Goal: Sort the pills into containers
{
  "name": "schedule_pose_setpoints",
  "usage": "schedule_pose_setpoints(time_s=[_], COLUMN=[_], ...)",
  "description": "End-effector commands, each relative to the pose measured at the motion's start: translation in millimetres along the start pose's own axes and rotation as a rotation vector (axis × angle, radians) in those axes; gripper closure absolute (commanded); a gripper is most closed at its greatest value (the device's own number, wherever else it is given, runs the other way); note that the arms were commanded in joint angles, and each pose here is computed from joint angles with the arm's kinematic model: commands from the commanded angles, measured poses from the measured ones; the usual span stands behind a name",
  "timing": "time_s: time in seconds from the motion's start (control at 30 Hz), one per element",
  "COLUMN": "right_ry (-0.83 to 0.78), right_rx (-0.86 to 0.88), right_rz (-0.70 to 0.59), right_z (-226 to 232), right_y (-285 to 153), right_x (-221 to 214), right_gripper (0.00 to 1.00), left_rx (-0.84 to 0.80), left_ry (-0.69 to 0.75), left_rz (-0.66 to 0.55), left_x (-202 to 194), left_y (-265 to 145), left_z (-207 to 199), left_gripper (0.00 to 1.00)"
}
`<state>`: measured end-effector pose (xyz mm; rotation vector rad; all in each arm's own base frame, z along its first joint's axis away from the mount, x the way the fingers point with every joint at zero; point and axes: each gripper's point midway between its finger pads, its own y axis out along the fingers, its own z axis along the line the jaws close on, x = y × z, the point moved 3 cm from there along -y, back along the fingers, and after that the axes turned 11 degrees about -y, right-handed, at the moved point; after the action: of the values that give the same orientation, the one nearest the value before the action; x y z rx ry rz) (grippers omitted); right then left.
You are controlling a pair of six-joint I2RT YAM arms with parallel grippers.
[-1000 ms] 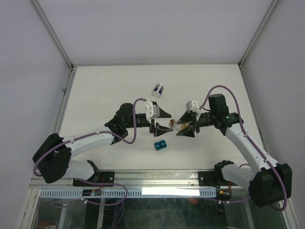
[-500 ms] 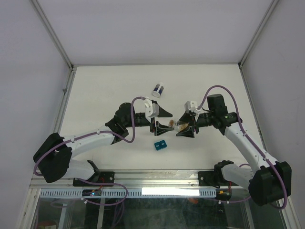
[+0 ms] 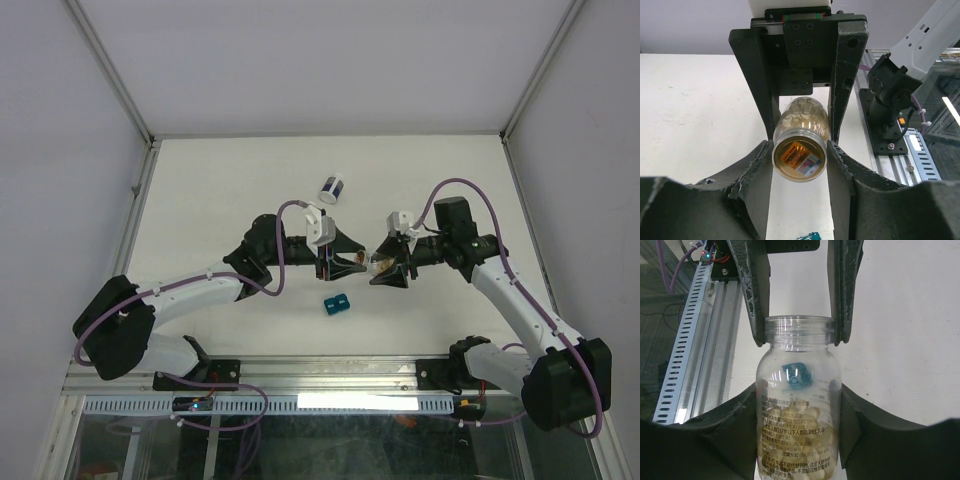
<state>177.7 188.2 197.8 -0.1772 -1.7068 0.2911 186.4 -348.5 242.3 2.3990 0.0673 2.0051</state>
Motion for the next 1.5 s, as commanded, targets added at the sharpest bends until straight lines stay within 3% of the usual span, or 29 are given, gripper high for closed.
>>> schedule_pose_setpoints(time_s=[0.0, 0.13, 0.4, 0.5, 0.67, 0.77, 0.8, 0.87, 0.97, 1.03, 1.2, 1.47], right_ry=[-0.081, -0.073, -0.049, -0.043, -0.034, -0.031, -0.029, -0.027, -0.027, -0.026, -0.032, -0.051], right_rx=[0.000, -0.006, -0.032, -0.035, -0.039, -0.043, -0.043, -0.040, -0.034, -0.029, -0.020, 0.009], right_rz=[-0.038, -0.036, -0.020, -0.018, -0.018, -0.020, -0.022, -0.025, -0.030, -0.034, -0.034, -0.049], right_z=[-7.9, -8.9, -15.2, -16.1, -17.1, -17.7, -17.5, -17.3, -16.1, -15.3, -13.7, -8.5], right_y=[-1.6, -1.8, -1.5, -1.4, -1.4, -2.3, -2.5, -2.5, -2.0, -1.7, -1.3, -0.4], right_x=[21.4, 21.3, 19.0, 18.6, 18.6, 19.2, 19.4, 19.7, 19.2, 18.9, 17.6, 17.5], right_gripper=[1.00, 1.00, 1.00, 1.00, 1.00, 1.00, 1.00, 1.00, 1.00, 1.00, 1.00, 1.00], left_rx=[-0.019, 0.003, 0.257, 0.338, 0.397, 0.419, 0.433, 0.449, 0.472, 0.464, 0.279, -0.008], left_ry=[0.002, -0.161, -0.695, -0.773, -0.766, -0.737, -0.729, -0.692, -0.589, -0.487, -0.177, 0.272], left_rz=[-0.048, -0.064, -0.202, -0.198, -0.203, -0.203, -0.206, -0.210, -0.229, -0.240, -0.263, -0.107], left_x=[21.7, 24.8, 32.3, 33.7, 42.1, 41.8, 41.5, 41.8, 47.3, 51.2, 61.2, 18.4], left_y=[3.1, 2.8, -5.2, 0.3, 0.1, -3.3, -4.9, -8.4, -16.2, -22.4, -37.6, -41.6], left_z=[0.3, -4.0, 3.3, 1.4, 3.5, 5.5, 7.0, 8.7, 11.4, 10.3, -18.0, -43.1], left_gripper=[0.83, 1.00, 1.00, 1.00, 1.00, 1.00, 0.96, 0.76, 0.27, 0.04, 0.01, 0.01])
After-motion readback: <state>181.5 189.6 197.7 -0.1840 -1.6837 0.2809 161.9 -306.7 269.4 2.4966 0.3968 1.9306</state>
